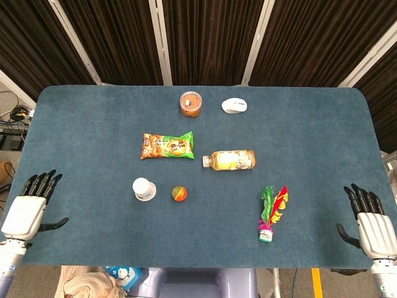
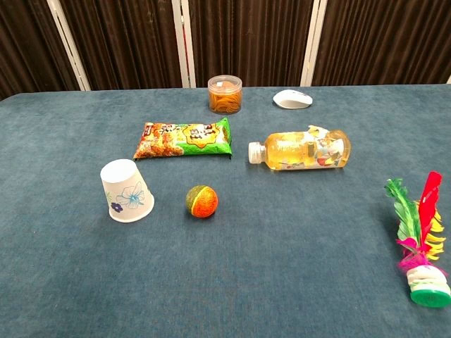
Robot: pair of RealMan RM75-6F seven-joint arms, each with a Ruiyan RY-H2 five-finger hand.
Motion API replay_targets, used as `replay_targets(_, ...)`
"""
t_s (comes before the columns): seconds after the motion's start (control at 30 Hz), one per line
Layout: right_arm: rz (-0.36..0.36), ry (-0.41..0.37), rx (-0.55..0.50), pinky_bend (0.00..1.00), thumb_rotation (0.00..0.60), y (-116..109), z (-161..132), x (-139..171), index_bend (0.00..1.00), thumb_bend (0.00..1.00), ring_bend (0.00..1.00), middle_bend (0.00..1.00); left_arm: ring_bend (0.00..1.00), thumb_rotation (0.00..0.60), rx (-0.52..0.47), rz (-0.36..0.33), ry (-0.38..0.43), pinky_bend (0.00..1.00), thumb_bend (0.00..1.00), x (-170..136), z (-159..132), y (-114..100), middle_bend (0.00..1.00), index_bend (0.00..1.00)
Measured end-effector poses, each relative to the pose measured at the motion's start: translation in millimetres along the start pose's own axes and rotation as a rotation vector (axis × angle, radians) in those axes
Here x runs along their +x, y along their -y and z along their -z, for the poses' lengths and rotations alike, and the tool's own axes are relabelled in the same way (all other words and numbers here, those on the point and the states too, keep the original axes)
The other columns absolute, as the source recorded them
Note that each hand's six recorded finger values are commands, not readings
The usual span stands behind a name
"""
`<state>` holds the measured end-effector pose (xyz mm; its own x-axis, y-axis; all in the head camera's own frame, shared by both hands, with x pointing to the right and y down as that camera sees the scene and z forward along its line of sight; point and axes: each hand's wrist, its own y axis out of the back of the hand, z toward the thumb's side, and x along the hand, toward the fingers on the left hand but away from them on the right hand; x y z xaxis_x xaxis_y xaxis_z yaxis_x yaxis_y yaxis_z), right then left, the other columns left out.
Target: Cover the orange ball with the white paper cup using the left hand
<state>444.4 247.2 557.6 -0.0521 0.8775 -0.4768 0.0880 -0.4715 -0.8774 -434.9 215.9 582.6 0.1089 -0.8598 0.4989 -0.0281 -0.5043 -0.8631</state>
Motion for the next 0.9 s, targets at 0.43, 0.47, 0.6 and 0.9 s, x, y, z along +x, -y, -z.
replay_targets(0.43, 0.021, -0.016, -0.009, 0.03, 0.600, -2, -3, 0, 0.00, 0.35, 0.00, 0.00, 0.00, 0.600, -0.003, 0.003, 0.003, 0.02, 0.12, 0, -1, 1, 0.00, 0.00)
replay_targets(0.47, 0.023, -0.017, -0.010, 0.03, 0.600, -2, -3, -1, 0.00, 0.35, 0.00, 0.00, 0.00, 0.600, -0.004, 0.004, 0.004, 0.02, 0.12, 0, -1, 1, 0.00, 0.00)
replay_targets(0.6, 0.032, -0.016, -0.017, 0.03, 0.600, -3, -3, -2, 0.00, 0.35, 0.00, 0.00, 0.00, 0.600, -0.009, 0.015, 0.018, 0.02, 0.12, 1, -3, 2, 0.00, 0.00)
replay_targets(0.9, 0.026, -0.007, -0.018, 0.03, 0.600, -2, 0, -2, 0.00, 0.35, 0.00, 0.00, 0.03, 0.600, -0.003, 0.034, 0.091, 0.15, 0.12, 18, -22, -3, 0.01, 0.00)
